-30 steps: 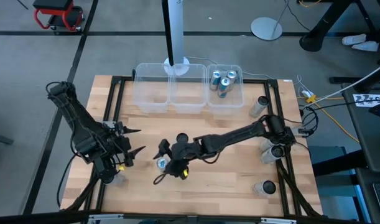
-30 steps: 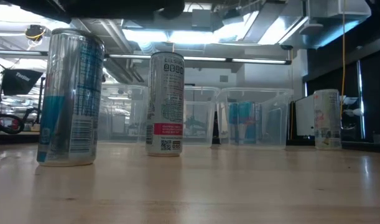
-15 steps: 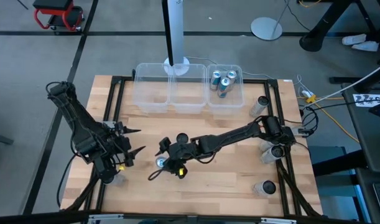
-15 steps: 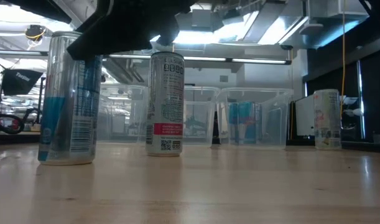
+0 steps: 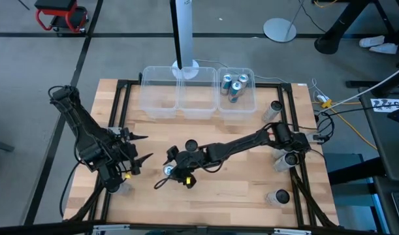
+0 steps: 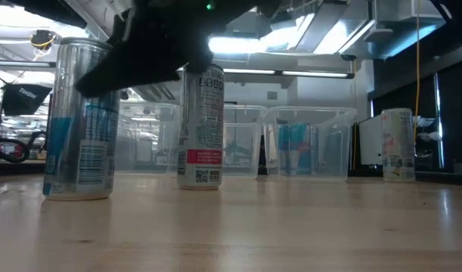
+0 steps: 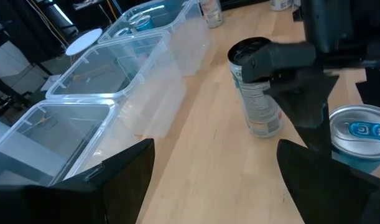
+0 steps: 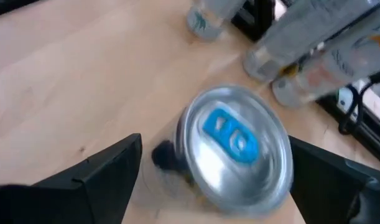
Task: Sort soda cans
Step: Put the blue soda can into the right transparent bin
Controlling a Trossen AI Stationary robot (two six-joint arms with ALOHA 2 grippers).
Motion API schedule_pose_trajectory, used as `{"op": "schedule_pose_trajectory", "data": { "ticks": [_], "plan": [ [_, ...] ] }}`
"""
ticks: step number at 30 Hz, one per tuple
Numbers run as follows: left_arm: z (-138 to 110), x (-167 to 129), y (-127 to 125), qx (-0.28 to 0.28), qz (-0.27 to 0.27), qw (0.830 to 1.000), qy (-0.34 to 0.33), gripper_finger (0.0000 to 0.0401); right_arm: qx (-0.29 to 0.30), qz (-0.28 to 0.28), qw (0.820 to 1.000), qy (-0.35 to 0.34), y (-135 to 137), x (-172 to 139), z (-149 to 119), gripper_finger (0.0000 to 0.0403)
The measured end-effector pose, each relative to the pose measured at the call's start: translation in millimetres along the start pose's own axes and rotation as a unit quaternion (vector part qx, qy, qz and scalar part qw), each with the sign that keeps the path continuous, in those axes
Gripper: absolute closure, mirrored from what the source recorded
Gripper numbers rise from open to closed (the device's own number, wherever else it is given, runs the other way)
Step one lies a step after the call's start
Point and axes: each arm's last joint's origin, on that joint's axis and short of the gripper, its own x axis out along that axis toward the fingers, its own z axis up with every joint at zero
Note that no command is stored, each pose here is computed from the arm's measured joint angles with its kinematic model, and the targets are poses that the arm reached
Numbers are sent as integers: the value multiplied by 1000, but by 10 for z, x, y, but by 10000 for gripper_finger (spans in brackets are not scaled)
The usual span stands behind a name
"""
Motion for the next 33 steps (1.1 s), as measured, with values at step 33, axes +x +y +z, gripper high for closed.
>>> {"op": "schedule_pose_trajectory", "data": {
  "ticks": [33],
  "plan": [
    [2,0,-1,1,0,1000,0,74,-105,62,991,-58,-79,-145,397,157]
  ]
}}
